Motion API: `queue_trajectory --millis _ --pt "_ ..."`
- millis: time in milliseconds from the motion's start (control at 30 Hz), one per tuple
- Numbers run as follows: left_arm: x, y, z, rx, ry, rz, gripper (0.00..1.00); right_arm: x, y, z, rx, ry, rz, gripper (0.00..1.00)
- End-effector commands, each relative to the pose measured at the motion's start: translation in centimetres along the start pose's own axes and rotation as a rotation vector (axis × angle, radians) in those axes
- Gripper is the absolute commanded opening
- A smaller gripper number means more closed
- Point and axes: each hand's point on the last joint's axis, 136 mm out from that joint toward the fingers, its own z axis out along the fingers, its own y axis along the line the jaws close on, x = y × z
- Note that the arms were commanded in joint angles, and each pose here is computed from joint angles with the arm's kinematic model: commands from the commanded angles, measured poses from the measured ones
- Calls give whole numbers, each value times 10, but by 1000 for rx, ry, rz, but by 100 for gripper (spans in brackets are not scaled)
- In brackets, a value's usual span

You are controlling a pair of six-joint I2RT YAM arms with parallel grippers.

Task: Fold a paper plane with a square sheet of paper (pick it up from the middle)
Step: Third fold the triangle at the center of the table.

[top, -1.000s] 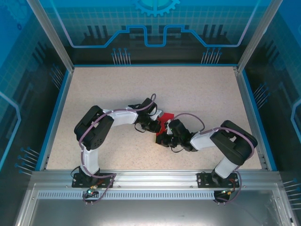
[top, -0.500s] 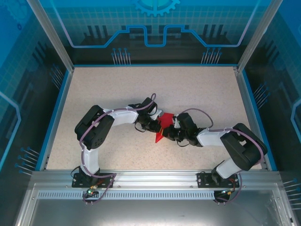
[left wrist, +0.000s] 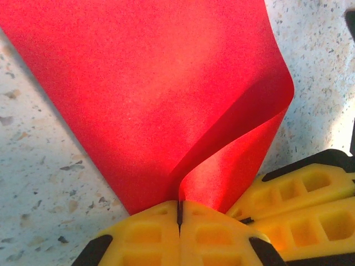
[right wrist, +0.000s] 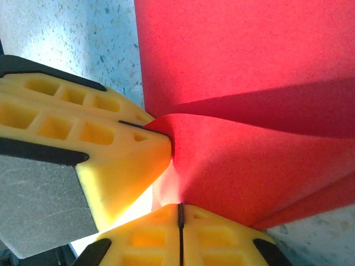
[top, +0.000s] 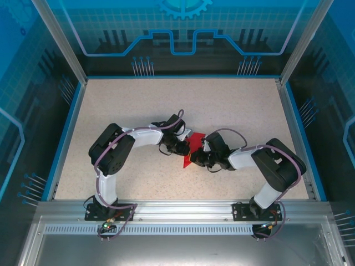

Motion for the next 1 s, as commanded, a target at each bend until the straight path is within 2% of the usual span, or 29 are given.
queue_trajectory --millis 0,267,433,700,833,967 --pt "28 33 18 -104 100 -44 0 3 -11 -1 48 21 19 6" --pt "29 33 17 -106 104 -38 0 -24 21 -28 -21 -39 -12 9" --pt "28 32 17 -104 103 -41 0 -27 15 -17 -18 -9 0 9" --pt "28 34 16 -118 103 -45 0 -18 -36 -11 155 -4 71 8" --pt "28 33 15 -116 103 -44 0 -21 -37 -19 182 -5 75 8" --pt "26 32 14 -115 101 -41 0 -34 -16 -30 121 -32 47 8"
